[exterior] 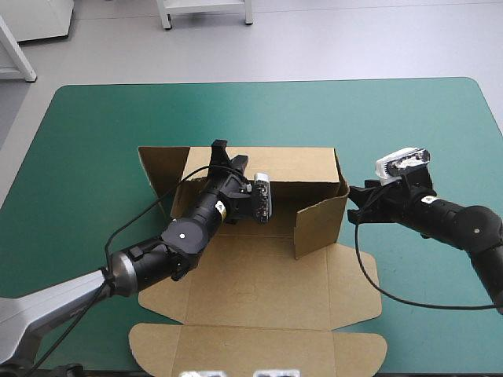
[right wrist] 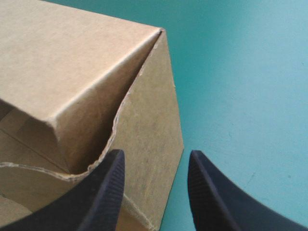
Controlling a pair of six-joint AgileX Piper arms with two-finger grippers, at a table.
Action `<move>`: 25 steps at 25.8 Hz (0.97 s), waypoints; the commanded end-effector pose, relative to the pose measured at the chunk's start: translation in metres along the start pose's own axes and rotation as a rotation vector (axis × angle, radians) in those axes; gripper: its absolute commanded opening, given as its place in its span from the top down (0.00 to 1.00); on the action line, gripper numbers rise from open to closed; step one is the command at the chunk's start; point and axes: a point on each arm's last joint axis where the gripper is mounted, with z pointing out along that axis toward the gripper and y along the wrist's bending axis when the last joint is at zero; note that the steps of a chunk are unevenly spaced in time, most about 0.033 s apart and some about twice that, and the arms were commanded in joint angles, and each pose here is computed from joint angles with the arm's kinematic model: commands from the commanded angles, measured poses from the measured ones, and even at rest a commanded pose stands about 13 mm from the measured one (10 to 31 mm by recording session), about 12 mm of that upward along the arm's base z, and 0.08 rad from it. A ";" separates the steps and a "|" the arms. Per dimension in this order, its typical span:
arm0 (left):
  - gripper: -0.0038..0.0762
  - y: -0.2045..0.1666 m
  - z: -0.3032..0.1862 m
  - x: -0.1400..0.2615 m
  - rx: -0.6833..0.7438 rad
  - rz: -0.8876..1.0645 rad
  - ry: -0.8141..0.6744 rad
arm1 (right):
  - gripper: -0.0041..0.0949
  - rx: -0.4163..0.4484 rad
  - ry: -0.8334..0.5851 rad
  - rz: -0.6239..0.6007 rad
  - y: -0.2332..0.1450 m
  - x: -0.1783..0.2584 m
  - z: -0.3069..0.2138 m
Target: Fold the box
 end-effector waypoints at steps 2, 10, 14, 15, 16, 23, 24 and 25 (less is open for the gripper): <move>0.96 0.010 -0.005 0.000 -0.036 -0.044 0.013 | 0.57 -0.023 -0.123 -0.012 0.006 -0.003 -0.008; 0.96 0.010 -0.005 0.000 -0.037 -0.044 0.015 | 0.57 -0.041 -0.134 -0.102 0.012 0.010 -0.013; 0.96 0.010 -0.005 0.000 -0.037 -0.044 0.015 | 0.57 -0.056 -0.118 -0.145 0.014 0.018 -0.011; 0.96 0.010 -0.005 0.000 -0.037 -0.044 0.015 | 0.57 -0.067 -0.121 -0.147 0.014 0.019 -0.011; 0.96 0.010 -0.005 0.000 -0.037 -0.044 0.015 | 0.57 -0.079 -0.123 -0.157 0.016 0.020 -0.010; 0.96 0.010 -0.005 0.001 -0.040 -0.041 0.018 | 0.56 -0.104 -0.116 -0.227 0.017 0.027 -0.008; 0.96 0.010 -0.005 0.001 -0.040 -0.041 0.018 | 0.56 -0.103 -0.117 -0.238 0.017 0.027 -0.008; 0.96 0.010 -0.005 0.001 -0.040 -0.041 0.018 | 0.51 -0.103 -0.121 -0.256 0.017 0.026 -0.007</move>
